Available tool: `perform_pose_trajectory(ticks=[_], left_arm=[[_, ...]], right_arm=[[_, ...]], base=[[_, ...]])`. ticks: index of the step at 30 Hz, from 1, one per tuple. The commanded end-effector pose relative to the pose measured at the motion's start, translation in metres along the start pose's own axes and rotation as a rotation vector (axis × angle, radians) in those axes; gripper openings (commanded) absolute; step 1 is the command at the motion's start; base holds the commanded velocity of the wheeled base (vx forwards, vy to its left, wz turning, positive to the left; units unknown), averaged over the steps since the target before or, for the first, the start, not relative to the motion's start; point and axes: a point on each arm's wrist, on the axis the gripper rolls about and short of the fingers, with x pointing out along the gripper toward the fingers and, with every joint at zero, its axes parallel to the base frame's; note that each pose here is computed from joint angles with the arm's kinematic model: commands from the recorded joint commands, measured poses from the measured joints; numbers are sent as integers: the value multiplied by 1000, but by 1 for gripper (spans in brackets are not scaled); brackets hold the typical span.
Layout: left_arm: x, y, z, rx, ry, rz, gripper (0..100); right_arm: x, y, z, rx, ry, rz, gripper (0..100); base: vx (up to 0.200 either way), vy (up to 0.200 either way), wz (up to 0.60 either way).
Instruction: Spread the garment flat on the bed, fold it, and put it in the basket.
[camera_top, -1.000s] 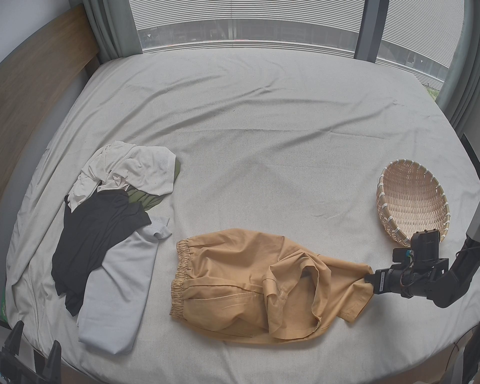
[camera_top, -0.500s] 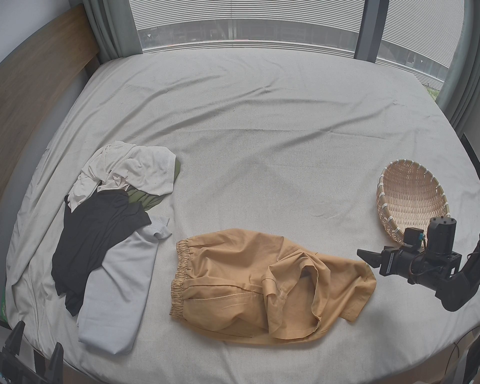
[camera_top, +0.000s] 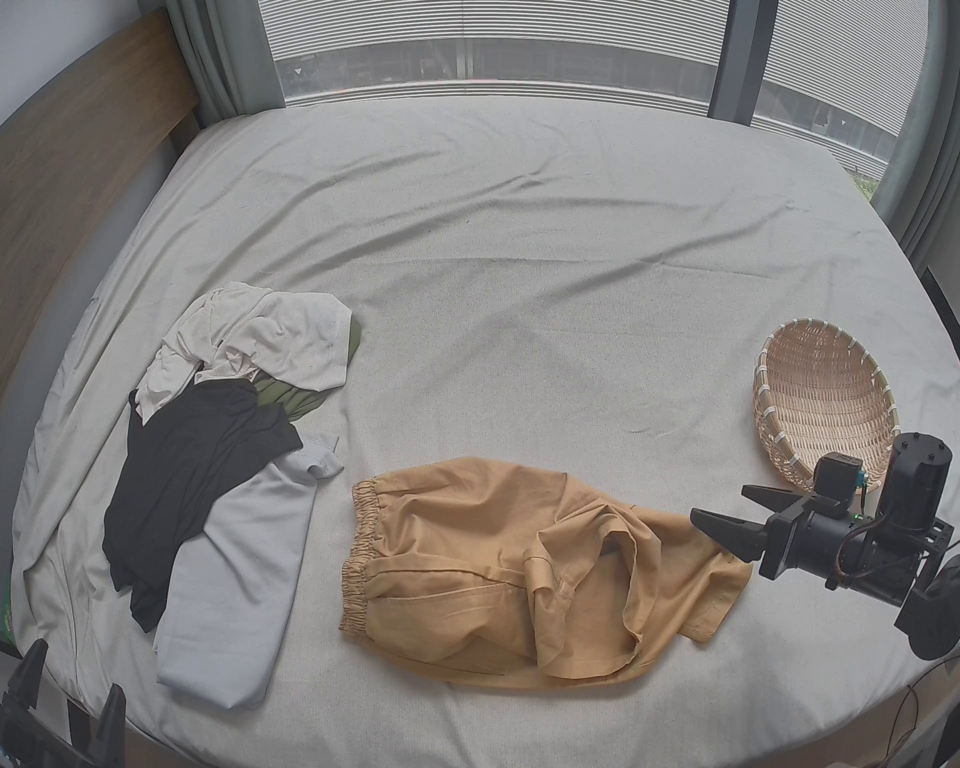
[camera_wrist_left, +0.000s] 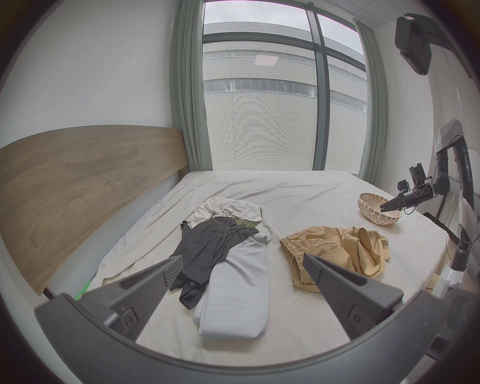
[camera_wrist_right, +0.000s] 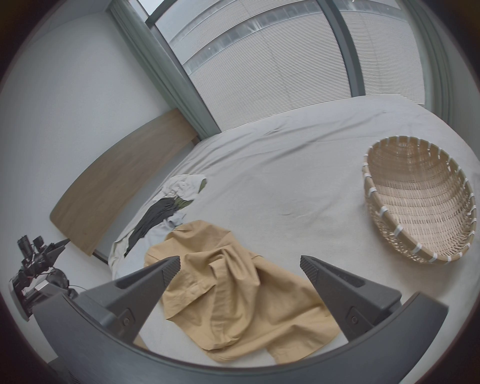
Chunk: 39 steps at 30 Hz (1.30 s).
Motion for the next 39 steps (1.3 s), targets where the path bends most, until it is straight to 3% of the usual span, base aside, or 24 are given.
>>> perform_pose_trajectory(ticks=[1,3,9,13,18,19,24,34,39], left_arm=[[-6,1,49,1,-121,-1,100],[-2,2,77,-1,-121,-24,100],[25,2,95,-45,-18,-146,100],[56,-2,107,-242,72,-247,100],[76,-5,109,-300,139,-272,100],[92,-10,107,-323,192,-305,100],[124,-17,101,-342,249,-321,100],[167,-25,95,-338,275,-316,100],[183,-28,90,-337,267,-317,100]], right_arm=[[-2,5,0,0,2,49,100],[-1,16,-1,12,12,105,100],[2,39,-6,69,51,200,100],[11,49,-14,120,104,242,100],[15,58,-22,162,152,273,100],[18,63,-28,195,186,285,100],[31,62,-42,212,244,261,100],[53,55,-68,237,292,183,100],[67,55,-88,307,315,139,100]], base=[[0,0,0],[0,0,0],[0,0,0],[0,0,0],[0,0,0],[0,0,0],[0,0,0],[0,0,0],[0,0,0]])
